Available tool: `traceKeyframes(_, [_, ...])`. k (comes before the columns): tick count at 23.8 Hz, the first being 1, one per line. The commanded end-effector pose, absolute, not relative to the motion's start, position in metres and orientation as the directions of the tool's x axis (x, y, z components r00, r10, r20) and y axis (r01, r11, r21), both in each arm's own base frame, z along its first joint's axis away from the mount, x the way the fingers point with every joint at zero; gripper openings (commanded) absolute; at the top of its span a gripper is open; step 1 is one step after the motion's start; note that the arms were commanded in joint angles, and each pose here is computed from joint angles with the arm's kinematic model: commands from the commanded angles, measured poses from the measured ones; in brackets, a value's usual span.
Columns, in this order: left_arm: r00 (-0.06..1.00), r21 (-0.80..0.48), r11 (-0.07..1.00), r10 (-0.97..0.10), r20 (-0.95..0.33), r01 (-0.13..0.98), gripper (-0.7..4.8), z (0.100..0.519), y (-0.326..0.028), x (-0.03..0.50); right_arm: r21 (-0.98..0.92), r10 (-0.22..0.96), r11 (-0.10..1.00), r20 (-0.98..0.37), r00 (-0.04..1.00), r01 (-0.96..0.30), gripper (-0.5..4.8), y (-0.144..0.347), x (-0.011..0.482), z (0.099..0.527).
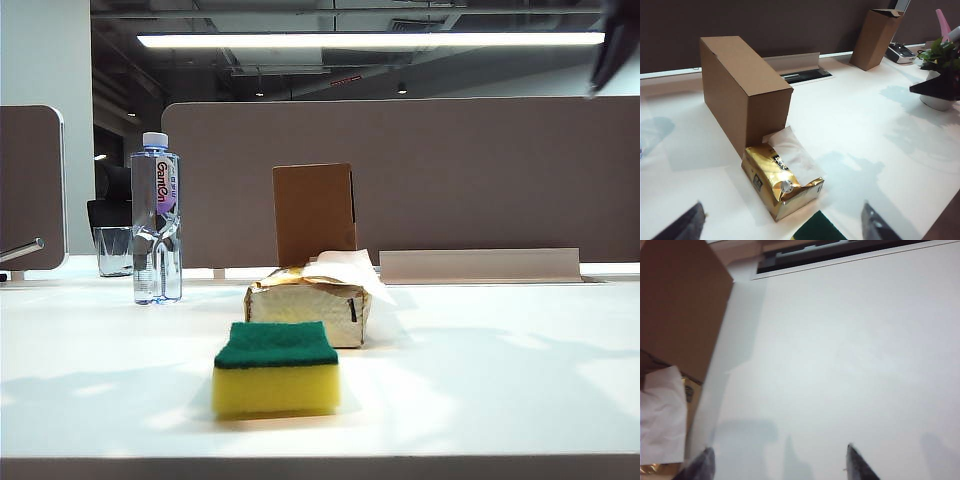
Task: Move the sponge from right to left to wipe the table, avoiding obstacles on the table, and finally reaching the bottle of mineral water.
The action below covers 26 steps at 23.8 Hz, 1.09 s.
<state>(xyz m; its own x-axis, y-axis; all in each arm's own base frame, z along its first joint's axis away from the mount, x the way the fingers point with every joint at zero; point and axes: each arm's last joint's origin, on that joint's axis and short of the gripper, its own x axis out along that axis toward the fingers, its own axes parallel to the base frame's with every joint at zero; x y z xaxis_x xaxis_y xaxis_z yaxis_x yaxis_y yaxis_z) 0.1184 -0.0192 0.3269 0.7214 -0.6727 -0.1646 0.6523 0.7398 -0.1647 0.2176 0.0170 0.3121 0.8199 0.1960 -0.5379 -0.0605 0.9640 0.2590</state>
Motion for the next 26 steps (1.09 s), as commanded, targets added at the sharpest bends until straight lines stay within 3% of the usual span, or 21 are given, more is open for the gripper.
traceKeyframes(1, [0.720, -0.151, 0.736, -0.677, -0.155, 0.660, 4.03, 0.329, -0.019, 0.118, 0.271, 0.204, 0.961, -0.539, 0.817, -0.061, 3.33, 0.002, 0.206, 0.328])
traceKeyframes(6, [0.720, -0.151, 0.736, -0.677, -0.155, 0.660, 4.03, 0.329, -0.019, 0.118, 0.305, 0.238, 0.950, -0.575, 0.782, -0.065, 3.22, -0.001, 0.179, 0.351])
traceKeyframes(9, [0.719, -0.152, 0.736, -0.677, -0.156, 0.660, 4.03, 0.329, -0.019, 0.118, 0.385, 0.323, 0.918, -0.584, 0.745, -0.097, 3.22, 0.002, 0.163, 0.353])
traceKeyframes(16, [0.714, -0.171, 0.736, -0.677, -0.177, 0.655, 4.03, 0.327, -0.019, 0.117, 0.427, 0.367, 0.901, -0.656, 0.660, -0.078, 3.22, 0.006, 0.124, 0.350])
traceKeyframes(21, [0.703, -0.201, 0.733, -0.680, -0.208, 0.649, 4.03, 0.323, -0.020, 0.116, 0.582, 0.546, 0.797, -0.582, 0.603, -0.161, 3.22, 0.012, 0.100, 0.355])
traceKeyframes(26, [0.663, -0.228, 0.696, -0.718, -0.213, 0.681, 4.03, 0.321, -0.021, 0.114, 0.610, 0.590, 0.766, -0.542, 0.598, -0.203, 3.22, 0.014, 0.074, 0.357])
